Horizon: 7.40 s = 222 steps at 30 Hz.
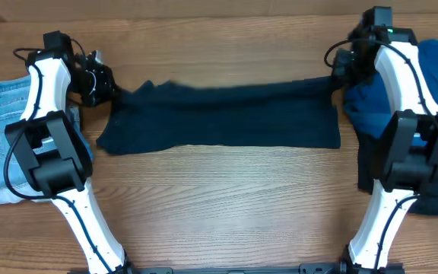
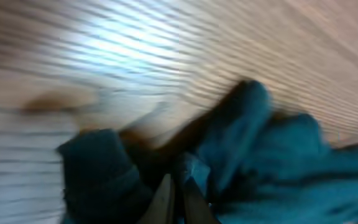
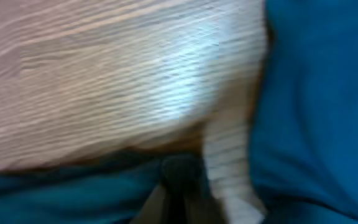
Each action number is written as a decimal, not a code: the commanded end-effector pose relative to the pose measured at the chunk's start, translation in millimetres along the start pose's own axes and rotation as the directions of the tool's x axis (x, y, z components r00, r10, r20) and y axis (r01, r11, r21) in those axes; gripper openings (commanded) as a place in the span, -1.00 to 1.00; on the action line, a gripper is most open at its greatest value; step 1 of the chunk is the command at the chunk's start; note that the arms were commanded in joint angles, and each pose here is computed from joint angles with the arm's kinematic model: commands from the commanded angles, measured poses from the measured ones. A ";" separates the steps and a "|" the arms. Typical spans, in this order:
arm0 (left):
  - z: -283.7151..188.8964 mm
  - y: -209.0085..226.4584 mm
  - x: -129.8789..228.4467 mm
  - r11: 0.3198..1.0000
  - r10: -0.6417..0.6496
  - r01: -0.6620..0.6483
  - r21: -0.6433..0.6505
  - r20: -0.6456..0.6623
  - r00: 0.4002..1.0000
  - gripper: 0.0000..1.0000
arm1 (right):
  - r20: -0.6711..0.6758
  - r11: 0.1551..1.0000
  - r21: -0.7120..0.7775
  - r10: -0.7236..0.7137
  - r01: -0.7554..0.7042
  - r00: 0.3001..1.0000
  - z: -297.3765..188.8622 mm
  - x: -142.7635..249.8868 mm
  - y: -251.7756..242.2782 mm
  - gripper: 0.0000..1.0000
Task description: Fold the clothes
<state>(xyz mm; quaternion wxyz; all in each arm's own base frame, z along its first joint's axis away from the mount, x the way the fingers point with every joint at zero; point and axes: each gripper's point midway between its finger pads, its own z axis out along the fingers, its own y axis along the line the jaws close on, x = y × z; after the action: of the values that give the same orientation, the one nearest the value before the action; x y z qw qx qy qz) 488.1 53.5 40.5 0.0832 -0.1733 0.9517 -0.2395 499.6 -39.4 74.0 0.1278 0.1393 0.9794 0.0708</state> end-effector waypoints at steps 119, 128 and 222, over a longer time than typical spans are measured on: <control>-40.2 -63.8 76.0 0.923 0.251 -0.321 -0.211 -0.300 0.920 -0.33 | -0.328 0.998 0.020 0.056 -0.053 0.943 21.8 80.0 -7.8 0.40; -40.2 -63.8 76.1 0.924 0.251 -0.320 -0.211 -0.300 0.920 -0.33 | -0.074 0.988 -0.142 0.055 -0.065 0.996 34.1 13.9 20.0 0.50; -40.0 -63.9 75.1 0.923 0.252 -0.321 -0.211 -0.297 0.921 -0.25 | -0.387 0.994 -0.059 -0.110 0.095 0.916 -17.2 100.7 102.7 -0.92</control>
<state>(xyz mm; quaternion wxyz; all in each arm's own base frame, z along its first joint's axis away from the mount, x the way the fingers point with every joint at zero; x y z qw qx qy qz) 423.7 -4.0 85.8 -0.0546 -0.0179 0.9920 -0.1121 424.5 53.1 76.7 -0.0780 0.0892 0.9869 0.1099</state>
